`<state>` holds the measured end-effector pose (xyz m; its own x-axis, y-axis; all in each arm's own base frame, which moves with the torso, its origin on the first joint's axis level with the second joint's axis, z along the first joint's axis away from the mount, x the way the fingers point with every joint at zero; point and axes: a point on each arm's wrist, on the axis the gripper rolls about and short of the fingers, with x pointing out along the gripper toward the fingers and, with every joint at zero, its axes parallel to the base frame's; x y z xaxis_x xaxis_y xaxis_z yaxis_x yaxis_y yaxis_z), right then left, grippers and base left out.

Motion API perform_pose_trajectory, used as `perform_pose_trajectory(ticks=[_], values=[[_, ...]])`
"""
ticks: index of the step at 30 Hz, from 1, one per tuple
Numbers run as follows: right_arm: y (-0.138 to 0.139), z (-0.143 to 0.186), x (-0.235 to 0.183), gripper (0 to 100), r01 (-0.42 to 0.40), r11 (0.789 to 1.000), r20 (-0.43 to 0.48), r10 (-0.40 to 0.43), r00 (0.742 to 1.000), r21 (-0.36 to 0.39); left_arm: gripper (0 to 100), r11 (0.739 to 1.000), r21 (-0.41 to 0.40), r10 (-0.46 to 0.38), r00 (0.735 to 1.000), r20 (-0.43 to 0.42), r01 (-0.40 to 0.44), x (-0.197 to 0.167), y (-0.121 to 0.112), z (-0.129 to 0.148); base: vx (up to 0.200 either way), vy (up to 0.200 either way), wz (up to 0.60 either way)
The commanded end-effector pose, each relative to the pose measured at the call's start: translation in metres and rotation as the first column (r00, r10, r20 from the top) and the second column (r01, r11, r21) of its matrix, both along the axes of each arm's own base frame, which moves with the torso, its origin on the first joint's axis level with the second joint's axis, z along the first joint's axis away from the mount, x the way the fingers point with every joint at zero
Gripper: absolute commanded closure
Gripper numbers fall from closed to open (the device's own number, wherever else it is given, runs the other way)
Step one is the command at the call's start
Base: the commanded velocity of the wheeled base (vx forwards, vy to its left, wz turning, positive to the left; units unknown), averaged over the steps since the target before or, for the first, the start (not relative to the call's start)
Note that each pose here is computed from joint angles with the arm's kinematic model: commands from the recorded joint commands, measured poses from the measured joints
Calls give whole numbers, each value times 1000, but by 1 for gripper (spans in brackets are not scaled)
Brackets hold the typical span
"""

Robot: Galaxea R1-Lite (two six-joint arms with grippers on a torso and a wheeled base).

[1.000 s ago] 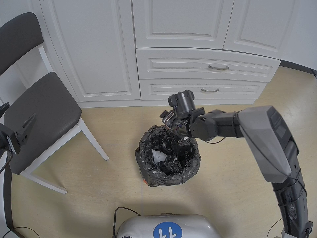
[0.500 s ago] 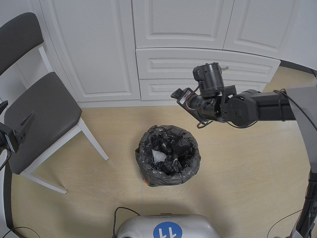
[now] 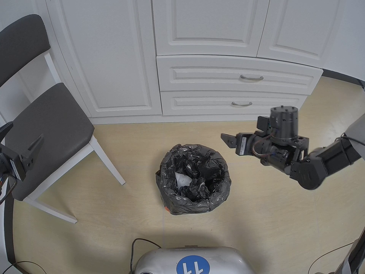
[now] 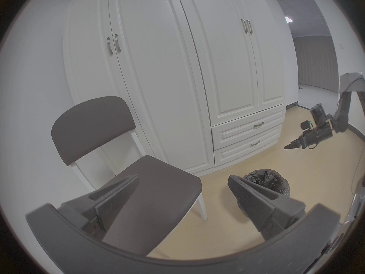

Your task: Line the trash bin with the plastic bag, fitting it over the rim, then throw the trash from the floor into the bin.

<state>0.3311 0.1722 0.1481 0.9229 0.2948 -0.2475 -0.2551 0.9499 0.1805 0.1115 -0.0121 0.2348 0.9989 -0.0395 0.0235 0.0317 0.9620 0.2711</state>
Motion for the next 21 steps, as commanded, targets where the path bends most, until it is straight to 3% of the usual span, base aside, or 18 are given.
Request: perform_pose_trajectory(ticks=[1,2,3,4,7,10,15,18,21], values=[[-120,-22,-77,0,131,934,325,-18,946,-331,0,992,-124,-22,1000,-1,22,-12,1,-11,0,0,0],[-145,-12,-88,0,207,924,340,-91,936,-323,0,982,-178,-63,997,43,70,-24,1,-6,0,0,0],[-145,-11,-89,0,207,924,341,-91,936,-322,0,981,-178,-66,997,46,73,-24,1,-5,0,0,0],[-158,-3,-106,0,236,921,336,-125,933,-311,0,971,-199,-122,990,67,133,-32,1,-5,0,0,0],[-166,9,-130,0,250,932,333,-155,930,-263,0,963,-216,-148,986,80,162,-37,2,-6,0,0,0],[-168,31,-174,0,260,953,301,-205,932,-156,0,944,-286,-141,985,104,166,-43,3,-4,0,0,0],[-170,47,-229,0,278,960,244,-261,934,-38,0,916,-350,-155,977,144,197,-61,5,-8,0,0,0],[-171,48,-276,0,298,952,300,-306,904,72,0,913,-352,-152,973,174,206,-78,7,-16,0,0,0],[-172,39,-314,0,282,951,381,-308,872,124,0,912,-349,-149,966,212,218,-95,9,-17,0,0,0]])
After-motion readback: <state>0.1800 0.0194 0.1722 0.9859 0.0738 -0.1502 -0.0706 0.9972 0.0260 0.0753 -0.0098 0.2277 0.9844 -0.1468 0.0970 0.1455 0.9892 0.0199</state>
